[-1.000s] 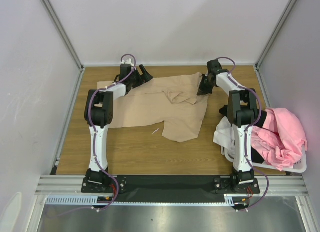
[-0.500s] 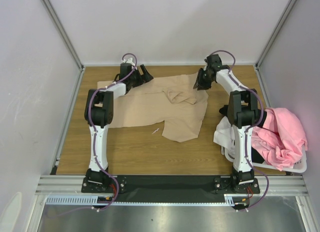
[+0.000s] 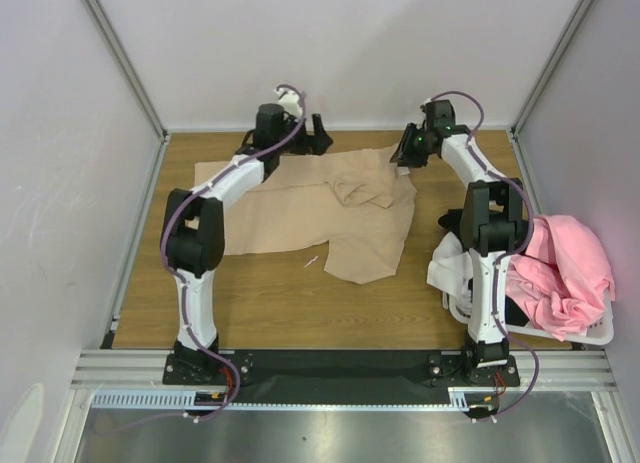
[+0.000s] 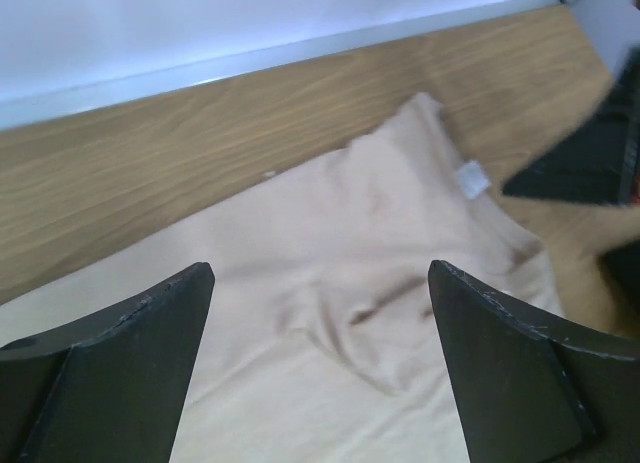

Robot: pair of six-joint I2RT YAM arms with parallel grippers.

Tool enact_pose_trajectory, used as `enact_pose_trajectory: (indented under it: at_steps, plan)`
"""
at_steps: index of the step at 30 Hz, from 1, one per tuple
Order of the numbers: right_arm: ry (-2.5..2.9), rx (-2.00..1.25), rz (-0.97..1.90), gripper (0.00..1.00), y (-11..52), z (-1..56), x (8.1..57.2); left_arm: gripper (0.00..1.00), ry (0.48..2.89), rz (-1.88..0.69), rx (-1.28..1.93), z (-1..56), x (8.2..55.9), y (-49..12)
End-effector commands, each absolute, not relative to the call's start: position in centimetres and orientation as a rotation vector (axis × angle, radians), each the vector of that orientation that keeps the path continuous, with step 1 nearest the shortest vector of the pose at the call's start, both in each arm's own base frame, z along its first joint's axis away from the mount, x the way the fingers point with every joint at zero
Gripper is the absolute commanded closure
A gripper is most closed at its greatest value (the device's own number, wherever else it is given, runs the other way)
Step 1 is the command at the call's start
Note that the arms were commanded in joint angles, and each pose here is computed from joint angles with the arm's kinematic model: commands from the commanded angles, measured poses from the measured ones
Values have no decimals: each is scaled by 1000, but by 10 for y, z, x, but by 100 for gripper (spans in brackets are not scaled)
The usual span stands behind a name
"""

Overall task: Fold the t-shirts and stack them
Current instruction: Fold the tshirt

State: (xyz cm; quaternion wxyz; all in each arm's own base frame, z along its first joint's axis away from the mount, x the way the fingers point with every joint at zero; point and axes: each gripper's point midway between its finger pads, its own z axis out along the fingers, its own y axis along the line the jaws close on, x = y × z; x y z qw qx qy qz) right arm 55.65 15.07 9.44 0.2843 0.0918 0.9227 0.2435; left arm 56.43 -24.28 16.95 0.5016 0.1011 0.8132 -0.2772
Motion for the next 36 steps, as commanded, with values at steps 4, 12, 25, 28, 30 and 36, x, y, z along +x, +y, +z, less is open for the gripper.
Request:
enact_pose_trajectory:
  at_steps: [4,12,25,28,30,36]
  plan:
    - [2332,268,674,62,132,145,579,5,1981,-490,390,168,514,-295]
    - [2353,229,684,64,131,146,560,7,2090,-233,257,134,488,-298]
    - [2342,241,669,63,123,152,540,12,2157,-258,320,92,461,-326]
    - [2339,236,668,63,123,155,539,14,2170,-244,301,85,463,-327]
    - [2338,236,662,63,121,156,538,15,2189,-179,269,75,465,-318]
    - [2337,236,659,62,117,158,538,18,2186,-126,260,66,473,-315]
